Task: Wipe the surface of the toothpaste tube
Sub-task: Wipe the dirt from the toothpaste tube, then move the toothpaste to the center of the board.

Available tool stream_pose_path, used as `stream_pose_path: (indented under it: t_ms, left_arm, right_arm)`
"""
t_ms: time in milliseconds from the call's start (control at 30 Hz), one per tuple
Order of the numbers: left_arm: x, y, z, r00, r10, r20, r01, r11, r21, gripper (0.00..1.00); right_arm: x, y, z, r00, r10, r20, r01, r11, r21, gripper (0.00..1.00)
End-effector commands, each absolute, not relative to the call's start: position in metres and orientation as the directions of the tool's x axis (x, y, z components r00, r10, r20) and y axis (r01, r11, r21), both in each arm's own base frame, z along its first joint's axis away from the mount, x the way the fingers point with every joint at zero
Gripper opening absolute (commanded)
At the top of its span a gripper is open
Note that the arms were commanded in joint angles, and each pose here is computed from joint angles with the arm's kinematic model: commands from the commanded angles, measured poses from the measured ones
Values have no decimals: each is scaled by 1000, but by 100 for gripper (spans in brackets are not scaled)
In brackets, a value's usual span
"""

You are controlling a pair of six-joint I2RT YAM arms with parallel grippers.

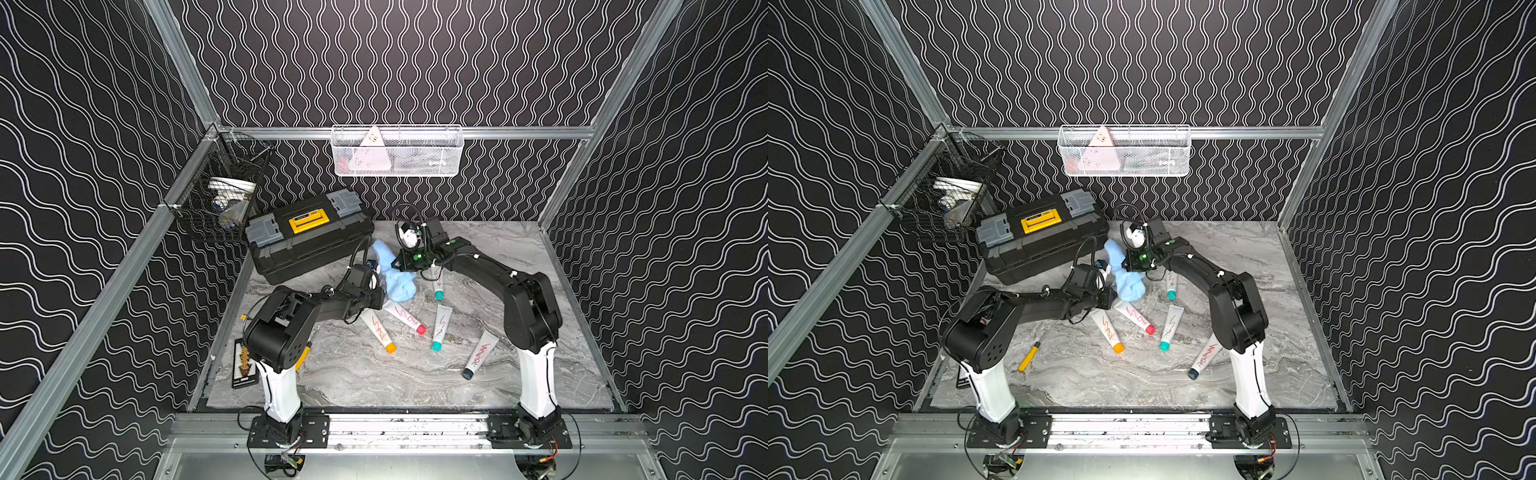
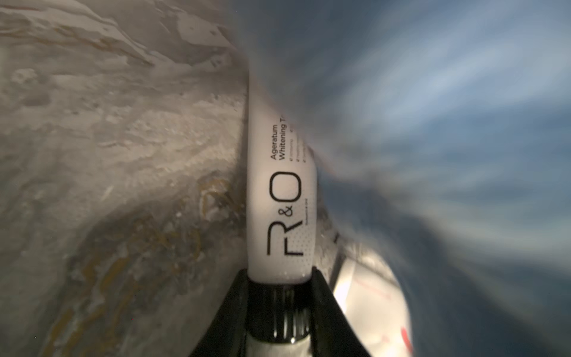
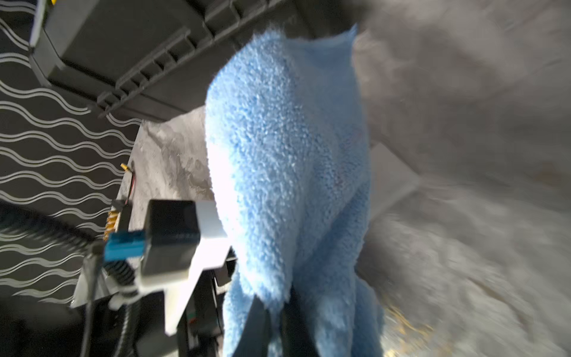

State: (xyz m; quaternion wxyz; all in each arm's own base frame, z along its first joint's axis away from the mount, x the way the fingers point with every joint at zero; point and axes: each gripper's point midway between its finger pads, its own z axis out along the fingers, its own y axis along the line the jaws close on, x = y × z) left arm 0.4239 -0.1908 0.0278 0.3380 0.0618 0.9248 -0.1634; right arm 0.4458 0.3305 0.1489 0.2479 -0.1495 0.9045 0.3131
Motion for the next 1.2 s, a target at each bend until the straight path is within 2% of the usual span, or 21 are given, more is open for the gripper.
stream_pose_path:
  t_ms: [0,133,233,467,833,933,1167]
  left_arm:
    - [435,-179,26,-766,-81,-638,113,959,-258,14]
    - [450,-176,28,-764,-152,-627,27,963,-267,13]
    - [462,-175,28,-761,-190,-620,-28,965,-262,13]
    - [483,-173,19,-761,-233,-605,-137,970,-201,14]
    - [499,-173,10,-755,-279,-593,-234,960,-154,19]
    - [501,-176,10,-761,-275,-588,-234,961,-147,24]
    - [500,-190,39,-778,-215,-590,-157,976,-149,47]
  right_arm:
    - [453,305,173,-810,-52,-584,-374,812,448,0]
    - [457,277,194,-786,23,-618,-326,834,446,0]
    - [470,237,205,-767,119,-630,-253,847,468,0]
    - [478,170,212,-734,267,-625,-113,859,500,0]
    - [468,144,209,-724,305,-618,-60,865,498,0]
    - [468,142,209,-724,311,-616,-55,864,500,0]
    - [468,136,213,-716,335,-613,-47,853,520,0]
